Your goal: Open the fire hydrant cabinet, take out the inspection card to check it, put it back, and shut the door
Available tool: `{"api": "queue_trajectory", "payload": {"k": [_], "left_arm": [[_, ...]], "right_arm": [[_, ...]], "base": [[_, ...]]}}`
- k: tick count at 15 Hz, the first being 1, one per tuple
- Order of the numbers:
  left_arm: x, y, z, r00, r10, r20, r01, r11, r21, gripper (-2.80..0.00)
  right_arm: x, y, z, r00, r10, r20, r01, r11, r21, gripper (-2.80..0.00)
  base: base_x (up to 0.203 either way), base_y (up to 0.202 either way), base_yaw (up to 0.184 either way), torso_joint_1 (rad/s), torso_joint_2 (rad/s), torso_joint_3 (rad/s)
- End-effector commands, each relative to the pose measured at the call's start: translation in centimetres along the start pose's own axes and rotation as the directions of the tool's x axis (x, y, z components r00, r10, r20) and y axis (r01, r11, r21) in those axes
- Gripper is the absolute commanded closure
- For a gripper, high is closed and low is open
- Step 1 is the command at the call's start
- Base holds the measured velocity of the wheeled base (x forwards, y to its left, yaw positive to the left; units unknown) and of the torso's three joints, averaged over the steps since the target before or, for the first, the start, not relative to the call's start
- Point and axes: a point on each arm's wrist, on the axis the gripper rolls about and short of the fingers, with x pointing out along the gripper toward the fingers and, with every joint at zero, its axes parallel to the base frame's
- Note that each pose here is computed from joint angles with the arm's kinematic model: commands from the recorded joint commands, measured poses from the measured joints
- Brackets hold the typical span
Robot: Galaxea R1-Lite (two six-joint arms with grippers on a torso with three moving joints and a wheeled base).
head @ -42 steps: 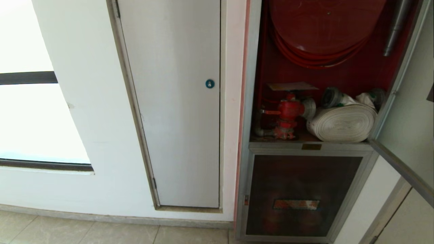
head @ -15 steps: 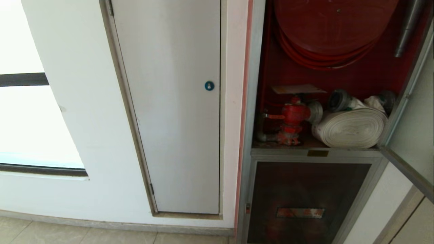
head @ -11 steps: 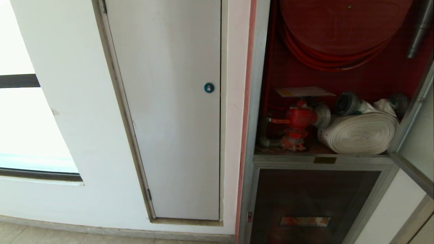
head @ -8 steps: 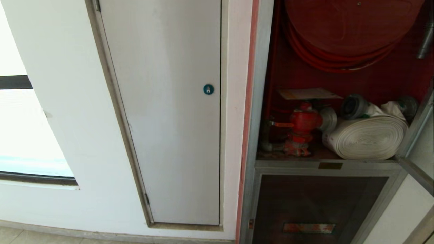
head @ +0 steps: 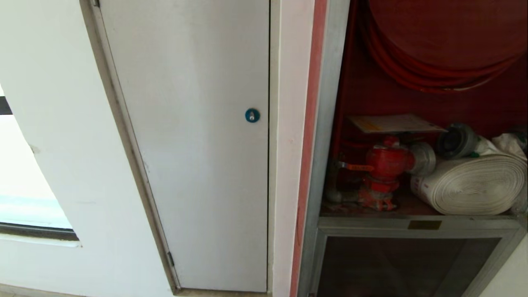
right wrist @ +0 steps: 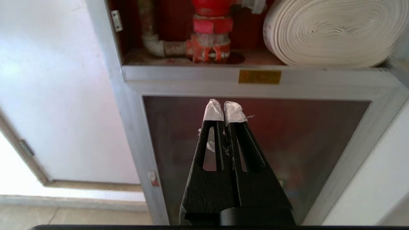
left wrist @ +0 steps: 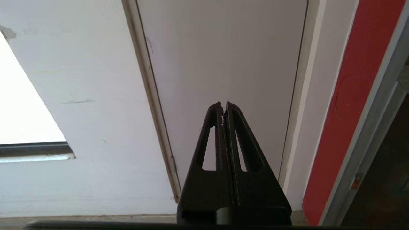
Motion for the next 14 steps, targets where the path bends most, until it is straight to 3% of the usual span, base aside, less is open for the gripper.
{"api": "queue_trajectory", "payload": {"k": [1, 10, 14], "left_arm": [[0.17, -0.04, -0.77, 1.000, -0.002, -0.028, 0.002, 1.000, -0.001, 0.00], [0.17, -0.04, -0.77, 1.000, -0.002, -0.028, 0.002, 1.000, -0.002, 0.00], [0.17, -0.04, -0.77, 1.000, -0.002, -0.028, 0.001, 1.000, -0.011, 0.00]], "right_arm": [[0.01, 0.00, 0.00, 1.000, 0.000, -0.002, 0.000, 1.000, 0.000, 0.00], [0.01, 0.00, 0.00, 1.000, 0.000, -0.002, 0.000, 1.000, 0.000, 0.00], [0.01, 0.00, 0.00, 1.000, 0.000, -0.002, 0.000, 1.000, 0.000, 0.00]], "base": [[0.197, 0.000, -0.002, 0.001, 0.00, 0.002], [0.194, 0.000, -0.001, 0.002, 0.00, 0.003], [0.030, 0.000, -0.001, 0.005, 0.00, 0.003]]}}
